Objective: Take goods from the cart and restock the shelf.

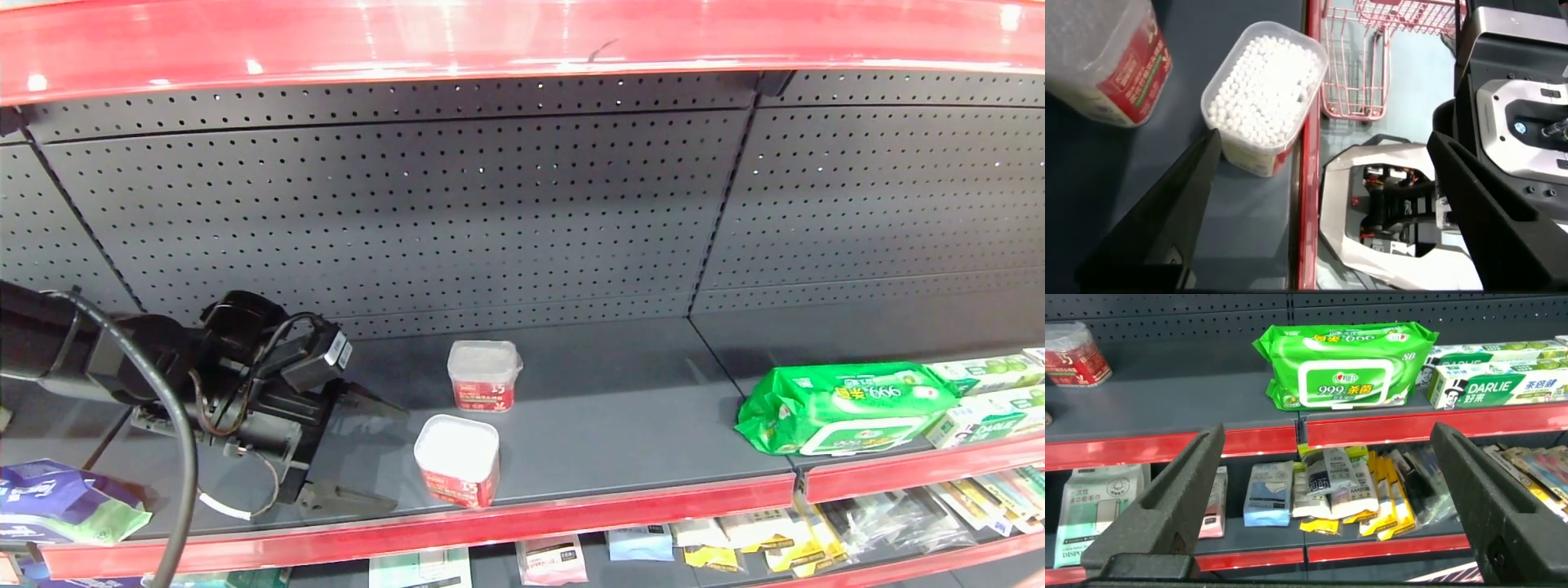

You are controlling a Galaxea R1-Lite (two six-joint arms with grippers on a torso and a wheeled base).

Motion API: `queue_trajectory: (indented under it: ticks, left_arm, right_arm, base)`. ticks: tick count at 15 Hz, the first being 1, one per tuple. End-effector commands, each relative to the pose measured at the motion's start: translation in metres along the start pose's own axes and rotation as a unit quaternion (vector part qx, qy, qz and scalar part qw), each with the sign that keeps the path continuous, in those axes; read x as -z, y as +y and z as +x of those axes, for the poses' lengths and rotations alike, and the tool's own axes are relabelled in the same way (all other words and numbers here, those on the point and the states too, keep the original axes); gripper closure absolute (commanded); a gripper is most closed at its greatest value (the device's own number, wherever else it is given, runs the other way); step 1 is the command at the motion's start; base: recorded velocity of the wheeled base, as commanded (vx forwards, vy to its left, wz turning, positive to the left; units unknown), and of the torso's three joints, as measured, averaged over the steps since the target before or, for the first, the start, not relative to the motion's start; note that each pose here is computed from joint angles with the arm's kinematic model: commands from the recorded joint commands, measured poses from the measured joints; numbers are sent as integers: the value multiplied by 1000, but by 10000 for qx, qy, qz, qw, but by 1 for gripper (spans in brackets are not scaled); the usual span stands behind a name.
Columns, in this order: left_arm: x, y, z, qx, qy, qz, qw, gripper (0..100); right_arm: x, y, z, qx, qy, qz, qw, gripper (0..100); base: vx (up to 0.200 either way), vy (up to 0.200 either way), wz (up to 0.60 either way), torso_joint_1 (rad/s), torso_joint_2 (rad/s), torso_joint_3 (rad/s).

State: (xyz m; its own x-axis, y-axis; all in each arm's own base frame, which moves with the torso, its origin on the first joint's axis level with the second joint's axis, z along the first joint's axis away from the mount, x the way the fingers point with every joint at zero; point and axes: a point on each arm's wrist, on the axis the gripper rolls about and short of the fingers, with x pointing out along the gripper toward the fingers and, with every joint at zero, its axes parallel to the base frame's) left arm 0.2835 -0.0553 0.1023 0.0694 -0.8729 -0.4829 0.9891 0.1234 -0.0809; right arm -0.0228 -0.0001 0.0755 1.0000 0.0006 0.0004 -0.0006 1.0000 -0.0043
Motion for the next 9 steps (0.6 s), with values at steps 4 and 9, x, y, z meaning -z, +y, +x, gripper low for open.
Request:
queue_trajectory:
  ticks: [4,9]
  left_arm:
    - [2,7,4,-3,-4,17,10000,0]
    - [4,12,7,6,4,9,10000,0]
  right_arm:
    - [0,0,0,-4,2,-2,10000,0]
    - [0,0,0,-4,2,-2,10000,0]
  base:
    - [0,0,0,0,0,0]
    - [0,0,0,0,0,0]
